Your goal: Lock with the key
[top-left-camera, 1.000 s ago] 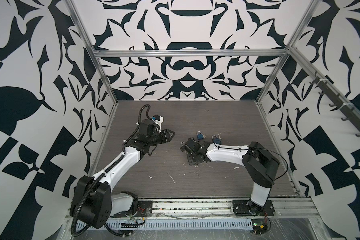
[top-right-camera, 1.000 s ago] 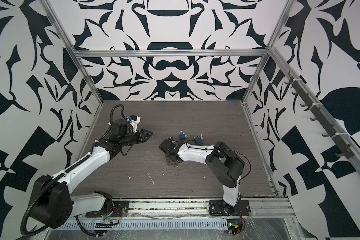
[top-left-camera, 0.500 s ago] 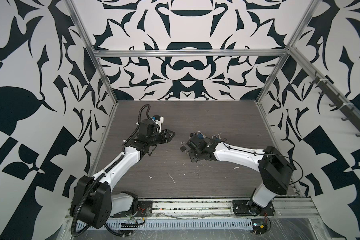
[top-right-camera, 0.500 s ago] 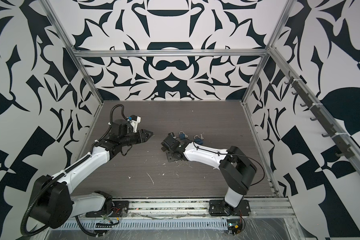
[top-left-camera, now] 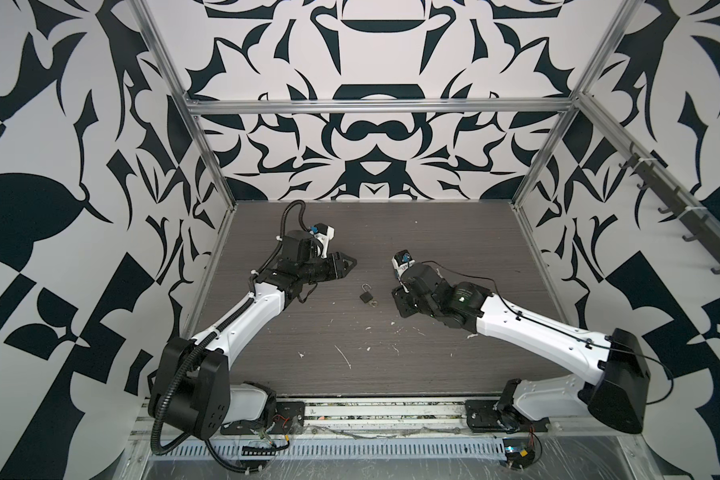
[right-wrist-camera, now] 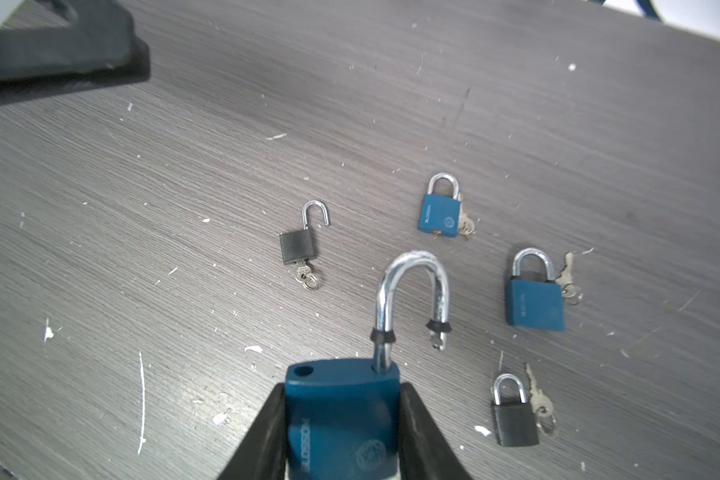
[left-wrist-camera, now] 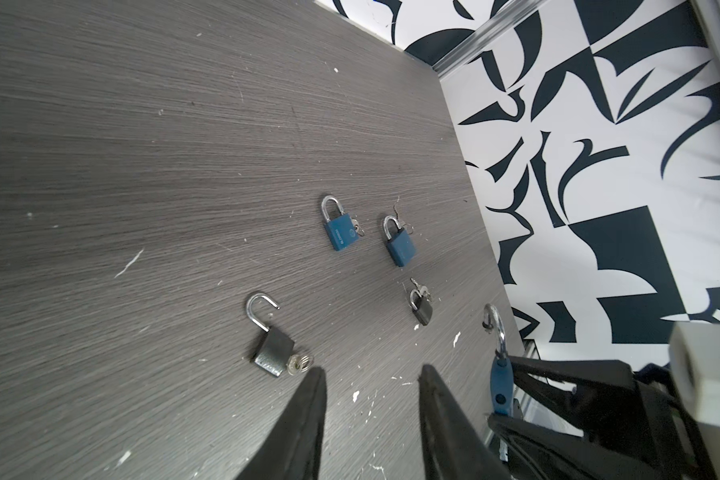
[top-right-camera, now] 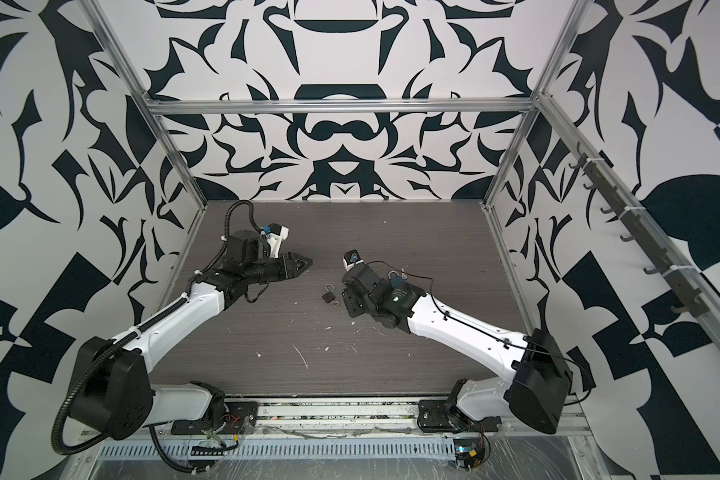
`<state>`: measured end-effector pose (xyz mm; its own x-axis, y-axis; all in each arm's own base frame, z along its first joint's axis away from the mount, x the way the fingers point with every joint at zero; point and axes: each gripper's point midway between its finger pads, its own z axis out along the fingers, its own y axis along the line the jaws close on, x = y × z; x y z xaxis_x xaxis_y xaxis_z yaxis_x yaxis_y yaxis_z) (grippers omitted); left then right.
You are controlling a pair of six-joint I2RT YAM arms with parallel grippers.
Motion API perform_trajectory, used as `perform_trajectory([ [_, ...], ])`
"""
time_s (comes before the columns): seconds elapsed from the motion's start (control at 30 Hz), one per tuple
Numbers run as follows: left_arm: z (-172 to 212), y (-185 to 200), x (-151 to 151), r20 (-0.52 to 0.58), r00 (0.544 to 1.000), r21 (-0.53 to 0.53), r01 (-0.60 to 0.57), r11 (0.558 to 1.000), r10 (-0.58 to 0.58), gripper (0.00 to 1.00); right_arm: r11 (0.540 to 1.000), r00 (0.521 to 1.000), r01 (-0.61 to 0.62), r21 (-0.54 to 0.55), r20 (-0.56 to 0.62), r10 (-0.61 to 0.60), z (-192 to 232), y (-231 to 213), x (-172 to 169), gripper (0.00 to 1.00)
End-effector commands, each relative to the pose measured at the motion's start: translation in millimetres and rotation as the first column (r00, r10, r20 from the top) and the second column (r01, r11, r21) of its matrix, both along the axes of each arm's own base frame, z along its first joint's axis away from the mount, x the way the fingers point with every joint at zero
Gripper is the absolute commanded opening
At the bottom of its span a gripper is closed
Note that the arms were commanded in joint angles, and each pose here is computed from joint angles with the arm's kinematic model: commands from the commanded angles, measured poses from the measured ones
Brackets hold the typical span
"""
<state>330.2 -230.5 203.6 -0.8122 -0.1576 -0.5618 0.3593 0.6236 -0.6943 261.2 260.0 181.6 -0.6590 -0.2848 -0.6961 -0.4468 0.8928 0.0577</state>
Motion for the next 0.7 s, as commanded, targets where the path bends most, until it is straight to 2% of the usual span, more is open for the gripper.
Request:
perform_trajectory([
  [0.0,12.3,-8.1,-5.3,-0.002,0.998,-0.043,0.060,0.997,-0.060,0.39,0.999,0.996,-0.018,0.028,0.087,0.015,21.2,-1.4,4.7,0.00],
  [0.27,22.4,-22.4,-25.7,-0.009,0.985,-0.102,0.170,0.980,-0.172,0.40,0.995,0.992,-0.077,0.062,0.102,0.071,27.5,1.4,-4.0,0.00],
  [0.53,15.0,-43.5,-49.4,-0.030,0.966,-0.091,0.253,0.963,-0.256,0.39,0.979,0.978,-0.172,0.112,0.141,0.156,27.1,4.9,-18.1,0.00],
  [0.67,15.0,-56.8,-55.4,-0.033,0.955,-0.120,0.288,0.950,-0.293,0.39,0.975,0.974,-0.192,0.112,0.144,0.175,26.2,6.8,-19.8,0.00],
])
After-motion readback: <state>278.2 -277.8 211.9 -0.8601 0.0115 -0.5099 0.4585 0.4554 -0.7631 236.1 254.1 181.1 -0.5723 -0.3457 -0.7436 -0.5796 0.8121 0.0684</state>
